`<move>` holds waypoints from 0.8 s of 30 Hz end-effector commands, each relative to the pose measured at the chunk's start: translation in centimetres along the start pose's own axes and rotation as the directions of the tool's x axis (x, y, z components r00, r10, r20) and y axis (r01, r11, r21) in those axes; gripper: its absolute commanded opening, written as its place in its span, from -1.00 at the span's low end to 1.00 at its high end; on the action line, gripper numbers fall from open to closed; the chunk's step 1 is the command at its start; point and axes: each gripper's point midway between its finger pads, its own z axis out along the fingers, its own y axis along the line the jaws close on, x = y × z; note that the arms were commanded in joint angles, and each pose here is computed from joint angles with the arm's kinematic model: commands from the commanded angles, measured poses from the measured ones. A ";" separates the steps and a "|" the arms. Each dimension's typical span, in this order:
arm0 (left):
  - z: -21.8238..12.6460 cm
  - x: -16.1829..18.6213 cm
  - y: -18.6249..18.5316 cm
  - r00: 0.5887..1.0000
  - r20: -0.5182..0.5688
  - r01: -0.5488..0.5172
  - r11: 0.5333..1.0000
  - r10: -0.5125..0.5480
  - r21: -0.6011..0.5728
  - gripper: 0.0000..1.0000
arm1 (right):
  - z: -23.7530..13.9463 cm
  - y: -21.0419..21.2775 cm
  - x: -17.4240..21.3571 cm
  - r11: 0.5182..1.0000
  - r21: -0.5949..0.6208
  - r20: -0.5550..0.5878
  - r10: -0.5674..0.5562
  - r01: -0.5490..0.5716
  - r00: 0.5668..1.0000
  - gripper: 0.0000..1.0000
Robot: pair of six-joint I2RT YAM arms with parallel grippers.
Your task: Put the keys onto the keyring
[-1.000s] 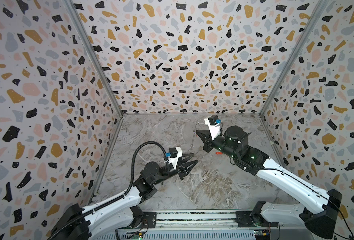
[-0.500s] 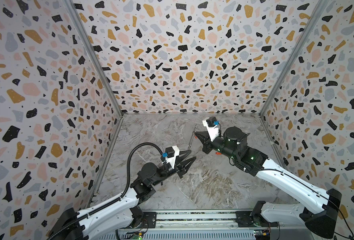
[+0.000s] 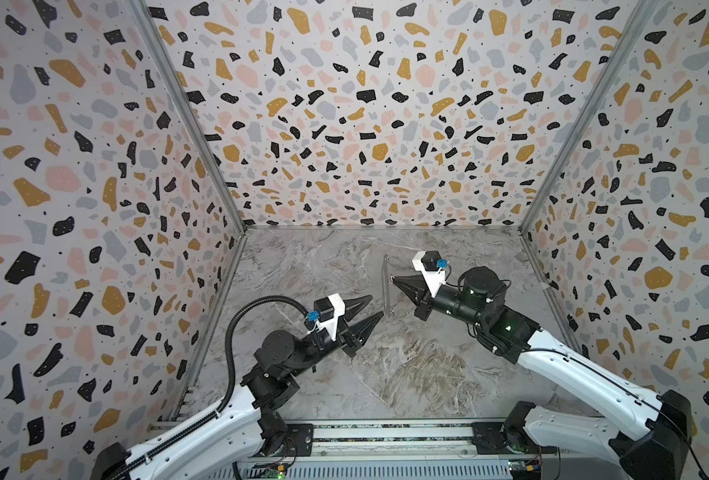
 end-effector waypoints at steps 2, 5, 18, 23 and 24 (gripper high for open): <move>-0.3 -1.8 1.7 0.997 0.023 -0.067 0.992 0.069 -0.111 -0.06 | -1.7 2.4 -3.6 0.987 -0.142 0.162 -0.049 0.072 0.986 -1.00; -0.3 -2.0 2.1 0.996 0.012 -0.089 0.988 0.092 -0.123 -0.06 | -2.3 3.4 -3.7 0.974 -0.204 0.189 -0.065 0.104 0.980 -1.00; 1.3 -2.4 -0.1 0.994 -0.018 -0.104 0.990 0.106 0.092 -0.16 | -3.7 5.7 -3.6 0.912 -0.369 0.247 -0.088 0.178 0.965 -1.00; 1.5 -2.0 -0.6 0.993 -0.025 -0.109 0.985 0.113 0.132 -0.29 | -3.8 6.1 -3.5 0.896 -0.407 0.251 -0.076 0.176 0.965 -1.00; 1.5 -2.0 -0.6 0.993 -0.023 -0.111 0.985 0.115 0.136 -0.29 | -3.8 6.2 -3.5 0.894 -0.413 0.252 -0.074 0.176 0.965 -1.00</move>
